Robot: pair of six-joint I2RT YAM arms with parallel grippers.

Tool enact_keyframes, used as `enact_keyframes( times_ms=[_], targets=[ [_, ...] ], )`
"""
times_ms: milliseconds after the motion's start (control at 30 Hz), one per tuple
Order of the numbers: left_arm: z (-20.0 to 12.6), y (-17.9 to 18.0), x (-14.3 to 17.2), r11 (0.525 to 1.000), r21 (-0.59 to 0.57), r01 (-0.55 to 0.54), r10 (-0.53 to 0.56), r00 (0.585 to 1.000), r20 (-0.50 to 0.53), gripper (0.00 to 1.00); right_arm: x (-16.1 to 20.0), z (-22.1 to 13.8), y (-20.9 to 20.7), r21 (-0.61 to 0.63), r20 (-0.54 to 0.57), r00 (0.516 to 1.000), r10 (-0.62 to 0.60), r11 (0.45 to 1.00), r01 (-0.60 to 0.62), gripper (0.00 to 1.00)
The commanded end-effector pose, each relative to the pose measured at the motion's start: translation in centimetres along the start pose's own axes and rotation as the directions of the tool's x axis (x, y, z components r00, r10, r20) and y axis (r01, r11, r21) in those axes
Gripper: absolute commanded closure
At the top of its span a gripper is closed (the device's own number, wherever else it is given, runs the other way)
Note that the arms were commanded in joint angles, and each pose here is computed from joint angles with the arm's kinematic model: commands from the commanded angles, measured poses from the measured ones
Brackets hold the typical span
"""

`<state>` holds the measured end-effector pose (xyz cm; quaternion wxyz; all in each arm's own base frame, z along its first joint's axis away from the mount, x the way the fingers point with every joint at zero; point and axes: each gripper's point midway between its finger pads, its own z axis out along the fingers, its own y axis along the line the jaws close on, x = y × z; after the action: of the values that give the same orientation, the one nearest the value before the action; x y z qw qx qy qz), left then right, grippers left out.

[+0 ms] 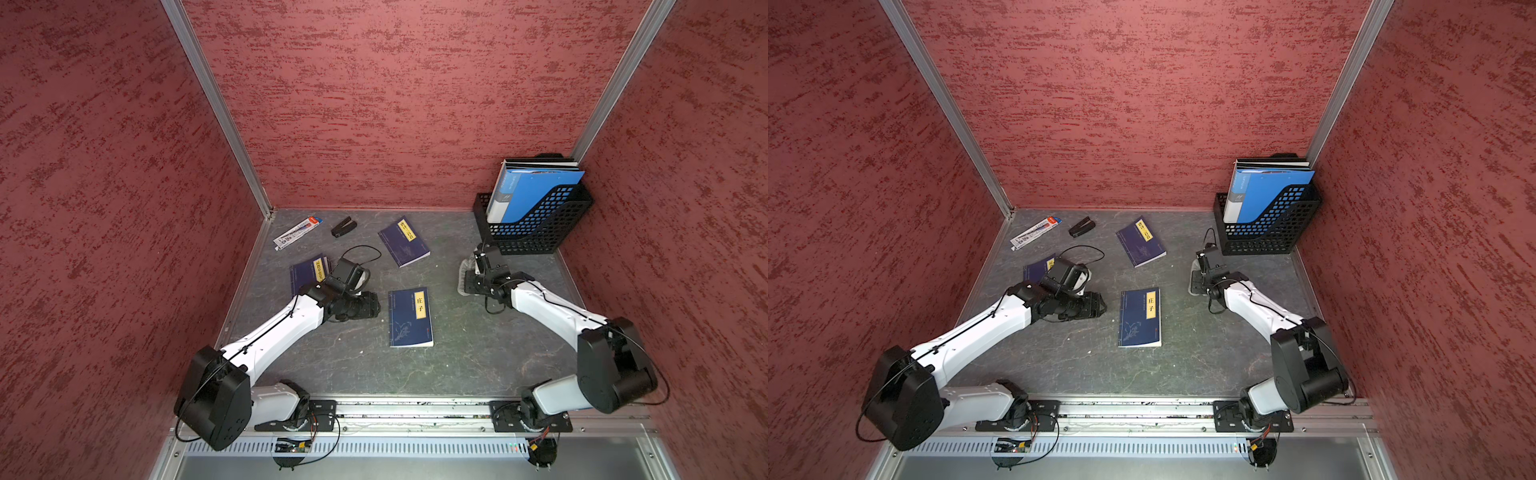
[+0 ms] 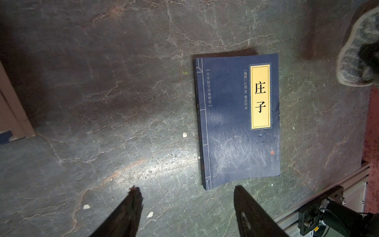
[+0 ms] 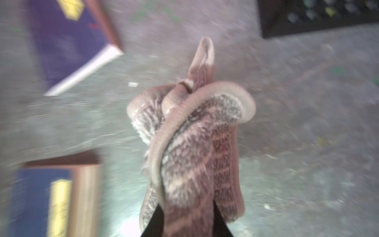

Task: Wipe the cover of the book
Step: Pick up the cleaning item at the center of the board, then wipe the dirt from the cover of the book.

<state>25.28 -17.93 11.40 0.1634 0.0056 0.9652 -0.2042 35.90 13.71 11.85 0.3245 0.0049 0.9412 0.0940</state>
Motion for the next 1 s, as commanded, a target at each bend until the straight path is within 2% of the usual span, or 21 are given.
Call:
enact_keyframes(
  times_ms=[0,200,333,567,667,800,967],
  targets=[
    [-0.3,-0.4,-0.9,1.0,0.024,-0.014,0.014,1.0,0.02,0.27,-0.4,-2.5,6.0,-0.179,0.013,0.998,-0.067,0.982,0.068,0.79],
    [-0.8,0.0,-0.9,1.0,0.018,-0.019,0.018,0.999,0.031,0.2,1.3,-3.5,13.4,-0.367,0.01,0.99,-0.142,0.92,0.136,0.79],
    [-1.5,0.4,-0.9,1.0,0.005,-0.023,0.022,0.999,0.044,0.18,4.0,-0.7,15.2,-0.387,-0.061,0.982,-0.181,0.911,0.144,0.79],
    [-2.8,1.4,-0.9,1.0,-0.014,-0.014,0.015,0.997,0.082,0.09,8.1,3.5,13.9,-0.343,-0.165,0.97,-0.178,0.932,0.113,0.8],
    [-3.1,2.1,-0.9,1.0,-0.016,0.006,-0.005,0.996,0.092,0.09,10.5,4.7,13.2,-0.334,-0.23,0.955,-0.184,0.937,0.1,0.83],
    [-3.4,2.5,-1.0,1.0,-0.017,0.016,-0.014,0.995,0.099,0.07,13.8,4.5,12.5,-0.342,-0.294,0.935,-0.201,0.935,0.093,0.83],
    [-3.4,3.1,-1.3,0.999,-0.021,0.031,-0.028,0.993,0.112,0.04,18.9,2.2,12.0,-0.355,-0.375,0.901,-0.218,0.932,0.077,0.83]
  ],
)
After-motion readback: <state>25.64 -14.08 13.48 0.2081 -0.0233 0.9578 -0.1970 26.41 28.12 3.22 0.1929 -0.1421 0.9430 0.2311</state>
